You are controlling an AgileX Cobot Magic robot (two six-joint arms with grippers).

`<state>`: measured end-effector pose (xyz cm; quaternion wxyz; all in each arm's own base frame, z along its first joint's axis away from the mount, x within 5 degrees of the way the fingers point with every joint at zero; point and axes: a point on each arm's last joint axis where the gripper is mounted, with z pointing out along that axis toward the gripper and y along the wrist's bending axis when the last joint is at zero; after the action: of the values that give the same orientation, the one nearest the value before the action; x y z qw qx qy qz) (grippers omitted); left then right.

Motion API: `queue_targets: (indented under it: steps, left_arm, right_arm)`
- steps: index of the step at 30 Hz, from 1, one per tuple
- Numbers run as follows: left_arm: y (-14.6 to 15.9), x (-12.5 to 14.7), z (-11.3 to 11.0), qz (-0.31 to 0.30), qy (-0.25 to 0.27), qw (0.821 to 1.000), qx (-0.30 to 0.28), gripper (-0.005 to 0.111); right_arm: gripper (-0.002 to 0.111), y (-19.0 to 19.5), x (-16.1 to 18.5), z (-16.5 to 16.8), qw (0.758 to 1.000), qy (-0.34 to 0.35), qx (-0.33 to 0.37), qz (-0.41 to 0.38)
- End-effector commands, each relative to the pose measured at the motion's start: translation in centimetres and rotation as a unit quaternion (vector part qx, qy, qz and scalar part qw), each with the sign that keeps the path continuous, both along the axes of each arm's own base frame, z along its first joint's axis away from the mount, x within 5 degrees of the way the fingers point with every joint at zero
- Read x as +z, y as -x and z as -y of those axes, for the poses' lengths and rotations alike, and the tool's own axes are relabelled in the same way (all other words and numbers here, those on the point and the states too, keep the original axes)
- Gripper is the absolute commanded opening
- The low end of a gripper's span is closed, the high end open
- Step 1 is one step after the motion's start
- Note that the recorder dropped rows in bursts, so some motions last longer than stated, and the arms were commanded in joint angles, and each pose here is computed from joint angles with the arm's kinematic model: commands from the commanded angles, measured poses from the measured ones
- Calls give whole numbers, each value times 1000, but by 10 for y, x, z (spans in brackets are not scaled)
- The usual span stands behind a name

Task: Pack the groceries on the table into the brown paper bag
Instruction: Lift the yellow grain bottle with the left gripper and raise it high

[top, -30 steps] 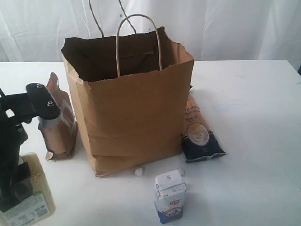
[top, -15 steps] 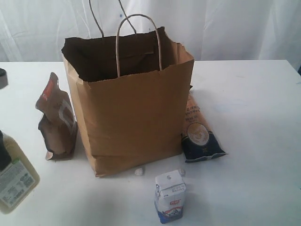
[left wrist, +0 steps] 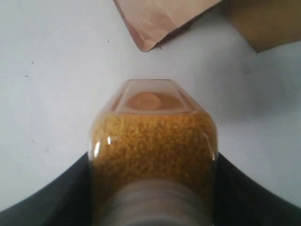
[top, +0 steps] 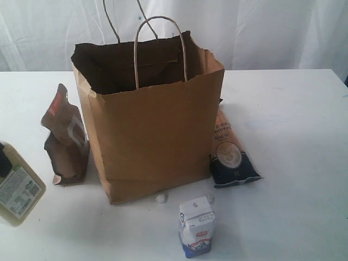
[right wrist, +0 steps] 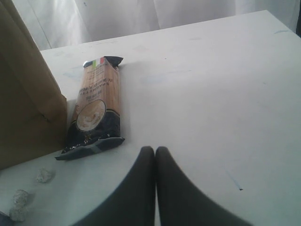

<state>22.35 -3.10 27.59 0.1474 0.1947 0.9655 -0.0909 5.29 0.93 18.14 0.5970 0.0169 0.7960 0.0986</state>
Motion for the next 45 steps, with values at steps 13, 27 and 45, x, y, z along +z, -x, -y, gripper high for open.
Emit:
queue_targets:
  steps: [13,27,45]
  left_arm:
    - [-9,-13,4,-31,11,999,0,0]
    - [7,-14,51,-26,-14,978,-206,0]
    - [12,-15,55,-43,-2,968,-248,23]
  right_arm:
    - [0,0,1,0,1000,1,-2,9]
    - [0,0,1,0,1000,1,-2,9]
    - [0,0,1,0,1000,1,-2,9]
